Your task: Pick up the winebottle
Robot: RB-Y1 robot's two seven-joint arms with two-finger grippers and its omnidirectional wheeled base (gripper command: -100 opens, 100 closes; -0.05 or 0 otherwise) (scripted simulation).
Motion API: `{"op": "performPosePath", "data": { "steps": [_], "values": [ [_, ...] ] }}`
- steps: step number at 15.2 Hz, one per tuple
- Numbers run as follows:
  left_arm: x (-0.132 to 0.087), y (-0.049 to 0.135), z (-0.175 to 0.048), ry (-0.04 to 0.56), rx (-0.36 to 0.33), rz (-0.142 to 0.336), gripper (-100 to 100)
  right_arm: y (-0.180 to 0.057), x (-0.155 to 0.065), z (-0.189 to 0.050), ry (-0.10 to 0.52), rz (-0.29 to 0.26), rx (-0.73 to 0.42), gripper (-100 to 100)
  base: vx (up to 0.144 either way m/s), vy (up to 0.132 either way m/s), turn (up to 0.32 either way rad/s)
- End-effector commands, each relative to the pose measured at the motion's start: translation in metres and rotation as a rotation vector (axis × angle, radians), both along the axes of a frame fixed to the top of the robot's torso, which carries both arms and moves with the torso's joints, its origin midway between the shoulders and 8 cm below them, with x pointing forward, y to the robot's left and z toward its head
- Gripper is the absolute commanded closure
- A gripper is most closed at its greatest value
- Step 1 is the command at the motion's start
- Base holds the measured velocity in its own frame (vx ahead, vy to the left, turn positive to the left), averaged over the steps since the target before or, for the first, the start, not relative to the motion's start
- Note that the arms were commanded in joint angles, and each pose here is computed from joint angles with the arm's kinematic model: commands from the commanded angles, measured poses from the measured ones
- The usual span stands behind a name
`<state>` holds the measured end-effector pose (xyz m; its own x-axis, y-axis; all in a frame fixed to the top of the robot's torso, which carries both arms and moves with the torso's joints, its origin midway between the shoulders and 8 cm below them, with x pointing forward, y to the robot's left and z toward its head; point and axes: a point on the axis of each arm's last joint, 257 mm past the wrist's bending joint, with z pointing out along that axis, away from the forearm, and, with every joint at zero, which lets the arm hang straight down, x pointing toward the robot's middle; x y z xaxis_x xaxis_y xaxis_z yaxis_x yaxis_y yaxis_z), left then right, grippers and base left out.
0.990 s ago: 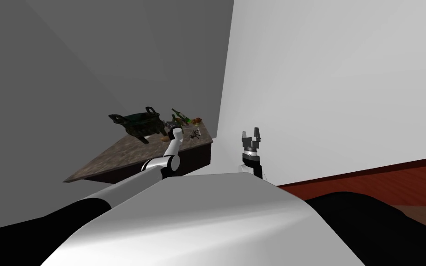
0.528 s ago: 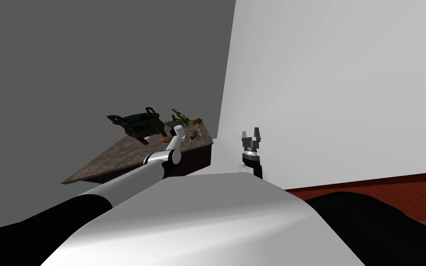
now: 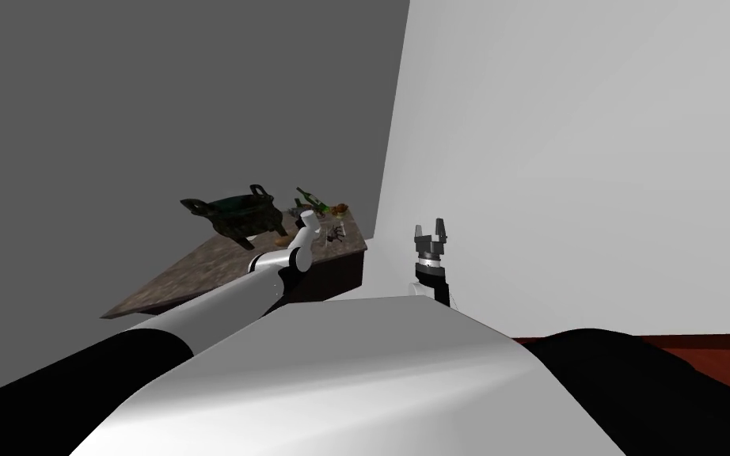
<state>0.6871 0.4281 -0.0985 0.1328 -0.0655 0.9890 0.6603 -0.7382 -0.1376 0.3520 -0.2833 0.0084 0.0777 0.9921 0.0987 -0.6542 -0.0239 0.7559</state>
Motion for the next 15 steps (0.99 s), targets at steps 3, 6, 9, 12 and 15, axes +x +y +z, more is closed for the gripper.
{"op": "performPosePath", "data": {
  "steps": [3,6,9,12,15],
  "values": [
    [0.005,-0.007,-0.006,0.012,-0.056,0.005,-100,0.000,0.000,0.000,0.000,0.000,0.000,0,0.067,0.005,0.050],
    [0.008,-0.015,-0.010,0.020,-0.101,0.008,-100,0.000,0.000,0.000,0.000,0.000,0.000,0,0.062,0.005,0.048],
    [0.010,-0.020,-0.012,0.027,-0.129,0.010,-100,0.000,0.000,0.000,0.000,0.000,0.000,0,0.056,0.005,0.046],
    [-0.009,0.031,-0.013,0.023,-0.119,0.100,-100,0.000,0.000,0.000,0.000,0.000,0.000,0,-0.010,0.034,-0.294],
    [-0.020,0.055,-0.011,0.015,-0.118,0.146,-100,0.000,0.000,0.000,0.000,0.000,0.000,0,-0.091,0.089,-0.391]
  ]
}}
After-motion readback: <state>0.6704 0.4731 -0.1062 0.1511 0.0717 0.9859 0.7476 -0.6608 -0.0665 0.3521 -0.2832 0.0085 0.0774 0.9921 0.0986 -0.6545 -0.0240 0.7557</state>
